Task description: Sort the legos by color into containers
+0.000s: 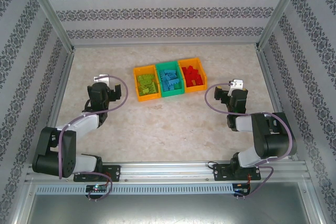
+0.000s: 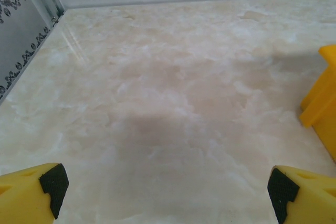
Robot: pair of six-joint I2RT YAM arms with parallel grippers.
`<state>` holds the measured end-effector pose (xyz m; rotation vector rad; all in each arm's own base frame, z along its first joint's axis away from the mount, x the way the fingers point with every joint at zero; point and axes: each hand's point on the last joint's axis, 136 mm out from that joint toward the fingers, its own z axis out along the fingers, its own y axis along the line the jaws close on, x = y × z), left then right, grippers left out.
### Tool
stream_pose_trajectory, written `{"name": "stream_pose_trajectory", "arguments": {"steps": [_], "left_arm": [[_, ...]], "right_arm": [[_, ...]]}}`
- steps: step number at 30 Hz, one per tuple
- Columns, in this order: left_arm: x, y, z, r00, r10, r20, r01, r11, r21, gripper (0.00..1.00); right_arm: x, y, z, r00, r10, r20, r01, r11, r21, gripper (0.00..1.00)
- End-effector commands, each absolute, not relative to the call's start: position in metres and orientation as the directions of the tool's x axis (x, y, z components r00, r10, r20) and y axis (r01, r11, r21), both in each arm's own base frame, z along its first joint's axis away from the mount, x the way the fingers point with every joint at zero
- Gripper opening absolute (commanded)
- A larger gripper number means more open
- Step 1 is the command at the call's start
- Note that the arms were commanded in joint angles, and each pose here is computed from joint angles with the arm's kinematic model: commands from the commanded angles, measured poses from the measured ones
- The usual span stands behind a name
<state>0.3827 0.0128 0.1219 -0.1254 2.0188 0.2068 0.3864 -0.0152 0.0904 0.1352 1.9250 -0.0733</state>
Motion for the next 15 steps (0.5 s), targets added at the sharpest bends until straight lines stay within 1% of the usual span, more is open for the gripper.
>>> {"name": "stream_pose_trajectory", "arguments": {"steps": [1,3,5,8,11,12,13,15], "left_arm": [[0.371,0.017,0.112,-0.374,-0.057,-0.926,-0.212,0.977,0.026,0.99],[0.373,0.019,0.121,-0.341,-0.019,-0.94,-0.197,0.979,0.052,0.99],[0.378,0.026,0.124,-0.311,-0.022,-0.95,-0.19,0.981,0.04,0.99],[0.384,0.028,0.102,-0.333,-0.066,-0.941,-0.154,0.988,-0.015,0.99],[0.394,0.015,0.088,-0.329,-0.032,-0.944,-0.068,0.998,-0.01,0.99],[0.396,0.012,0.087,-0.356,-0.025,-0.934,-0.052,0.999,-0.007,0.99],[0.398,0.014,0.083,-0.39,-0.028,-0.92,-0.065,0.998,-0.003,0.99],[0.398,0.015,0.083,-0.387,-0.027,-0.922,-0.068,0.998,-0.001,0.99]], "right_arm": [[0.394,-0.013,0.106,-0.297,0.049,-0.954,0.111,0.994,0.017,0.98],[0.394,-0.013,0.107,-0.297,0.049,-0.954,0.111,0.994,0.017,0.98],[0.394,-0.013,0.107,-0.296,0.048,-0.954,0.111,0.994,0.015,0.98],[0.394,-0.013,0.106,-0.299,0.045,-0.953,0.11,0.994,0.013,0.98],[0.395,-0.012,0.107,-0.298,0.042,-0.954,0.109,0.994,0.01,0.98],[0.395,-0.012,0.107,-0.299,0.04,-0.953,0.11,0.994,0.007,0.98],[0.395,-0.012,0.107,-0.299,0.038,-0.953,0.109,0.994,0.005,0.98],[0.395,-0.009,0.106,-0.304,0.03,-0.952,0.096,0.995,0.001,0.98]]}}
